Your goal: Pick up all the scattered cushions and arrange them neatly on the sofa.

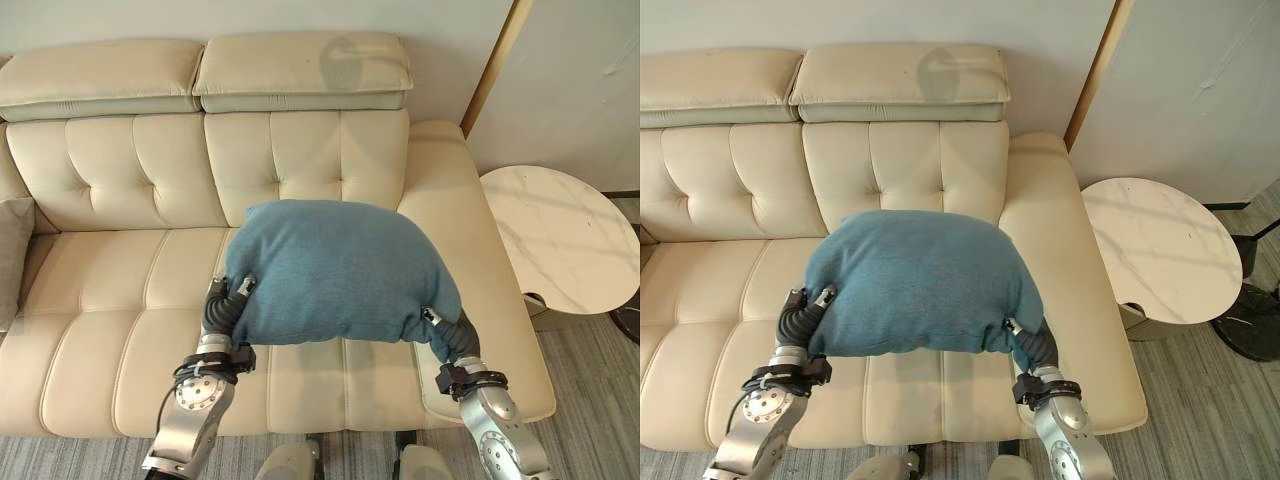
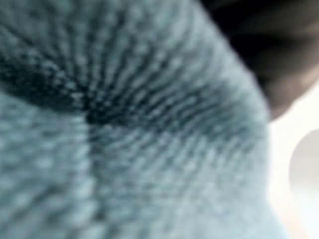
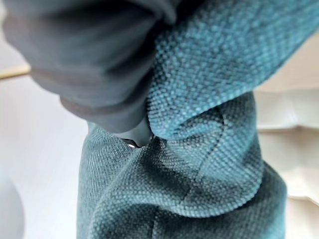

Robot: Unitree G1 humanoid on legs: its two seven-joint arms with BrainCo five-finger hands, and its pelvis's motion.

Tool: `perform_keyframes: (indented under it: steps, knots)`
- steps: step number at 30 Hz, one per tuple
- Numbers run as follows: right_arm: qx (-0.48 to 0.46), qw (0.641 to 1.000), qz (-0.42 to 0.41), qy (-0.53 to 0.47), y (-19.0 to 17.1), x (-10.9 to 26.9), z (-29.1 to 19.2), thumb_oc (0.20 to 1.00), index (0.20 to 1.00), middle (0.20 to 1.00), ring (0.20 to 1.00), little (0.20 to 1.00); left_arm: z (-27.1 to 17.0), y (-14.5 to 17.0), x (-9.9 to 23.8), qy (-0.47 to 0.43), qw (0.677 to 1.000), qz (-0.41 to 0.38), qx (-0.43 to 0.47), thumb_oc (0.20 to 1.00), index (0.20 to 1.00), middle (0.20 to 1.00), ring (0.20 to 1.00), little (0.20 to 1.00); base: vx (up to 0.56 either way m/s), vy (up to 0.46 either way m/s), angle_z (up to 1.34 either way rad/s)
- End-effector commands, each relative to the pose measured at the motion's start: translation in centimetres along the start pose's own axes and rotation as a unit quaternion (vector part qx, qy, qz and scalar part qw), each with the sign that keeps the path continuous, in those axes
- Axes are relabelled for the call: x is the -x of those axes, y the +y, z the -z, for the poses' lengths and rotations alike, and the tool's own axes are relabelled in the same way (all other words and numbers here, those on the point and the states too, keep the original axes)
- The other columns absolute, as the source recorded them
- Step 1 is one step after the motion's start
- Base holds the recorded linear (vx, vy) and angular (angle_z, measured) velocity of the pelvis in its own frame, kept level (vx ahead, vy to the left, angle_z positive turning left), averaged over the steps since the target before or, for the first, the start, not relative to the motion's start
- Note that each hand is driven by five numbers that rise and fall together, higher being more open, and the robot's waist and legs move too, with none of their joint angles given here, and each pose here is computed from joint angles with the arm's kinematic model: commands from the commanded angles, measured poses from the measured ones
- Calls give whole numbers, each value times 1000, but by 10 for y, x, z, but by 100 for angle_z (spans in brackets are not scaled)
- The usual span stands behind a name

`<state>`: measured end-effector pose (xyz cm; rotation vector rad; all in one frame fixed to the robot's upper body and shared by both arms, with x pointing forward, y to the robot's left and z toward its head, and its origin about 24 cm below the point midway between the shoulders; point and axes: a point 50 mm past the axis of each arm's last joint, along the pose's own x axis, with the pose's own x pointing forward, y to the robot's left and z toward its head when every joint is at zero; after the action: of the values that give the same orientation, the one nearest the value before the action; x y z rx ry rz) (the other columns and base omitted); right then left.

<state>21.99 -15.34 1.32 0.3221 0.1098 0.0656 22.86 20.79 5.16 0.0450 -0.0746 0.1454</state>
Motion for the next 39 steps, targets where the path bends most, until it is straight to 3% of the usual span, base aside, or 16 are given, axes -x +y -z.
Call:
perform_keyframes:
  steps: [1,8,10,11,14,18,19,20,21,22,23,24,29,34,39]
  knots:
    - [43,991,-56,-115,26,-25,-43,200,200,200,200,200,-39,-8,-13,-123,992,8,5,200,200,200,200,200,42,191,-11]
    - [107,971,-69,-204,72,-81,-90,200,200,200,200,200,-114,-36,-80,-281,955,21,-95,200,200,200,200,200,-127,66,-2]
    - [111,943,-47,-309,111,-115,-159,200,200,200,200,200,-203,-45,-118,-409,900,-19,-151,200,200,200,200,200,-197,81,-21]
    - [126,904,-15,-409,132,-122,-227,200,200,200,200,200,-263,-54,-128,-481,858,-62,-171,200,200,200,200,200,-119,60,-15]
    - [154,852,14,-500,156,-115,-281,200,200,200,200,200,-303,-52,-134,-523,808,-135,-236,200,200,200,200,200,-49,47,11]
    - [192,839,38,-508,162,-122,-296,200,200,200,200,200,-322,-47,-148,-508,782,-189,-307,200,200,200,200,200,-17,47,11]
    - [229,842,54,-485,157,-132,-291,677,677,677,677,677,-327,-46,-155,-494,768,-206,-351,200,200,200,200,200,8,45,12]
    - [249,842,70,-473,151,-138,-294,1000,1000,1000,1000,1000,-331,-45,-158,-489,759,-216,-372,319,319,319,319,319,11,49,7]
    - [278,844,82,-451,145,-145,-290,1000,1000,1000,1000,1000,-330,-42,-161,-477,753,-222,-395,724,724,724,724,724,9,28,9]
    - [308,844,94,-428,138,-151,-284,1000,1000,1000,1000,1000,-325,-40,-166,-458,757,-221,-410,1000,1000,1000,1000,1000,12,16,12]
    - [388,837,110,-369,126,-166,-271,1000,1000,1000,1000,1000,-319,-36,-176,-420,760,-219,-445,1000,1000,1000,1000,1000,22,-28,17]
    - [419,840,120,-324,117,-174,-266,1000,1000,1000,1000,1000,-310,-32,-186,-370,783,-209,-454,1000,1000,1000,1000,1000,17,-48,15]
    - [422,871,132,-214,90,-186,-239,1000,1000,1000,1000,1000,-264,0,-203,-226,856,-190,-424,1000,1000,1000,1000,1000,11,-26,9]
    - [401,898,140,-117,64,-190,-197,1000,1000,1000,1000,1000,-181,28,-207,-53,943,-133,-301,1000,1000,1000,1000,1000,2,19,-1]
    - [333,931,142,-46,35,-183,-142,1000,1000,1000,1000,1000,-83,44,-183,55,979,-97,-170,1000,1000,1000,1000,1000,30,54,-14]
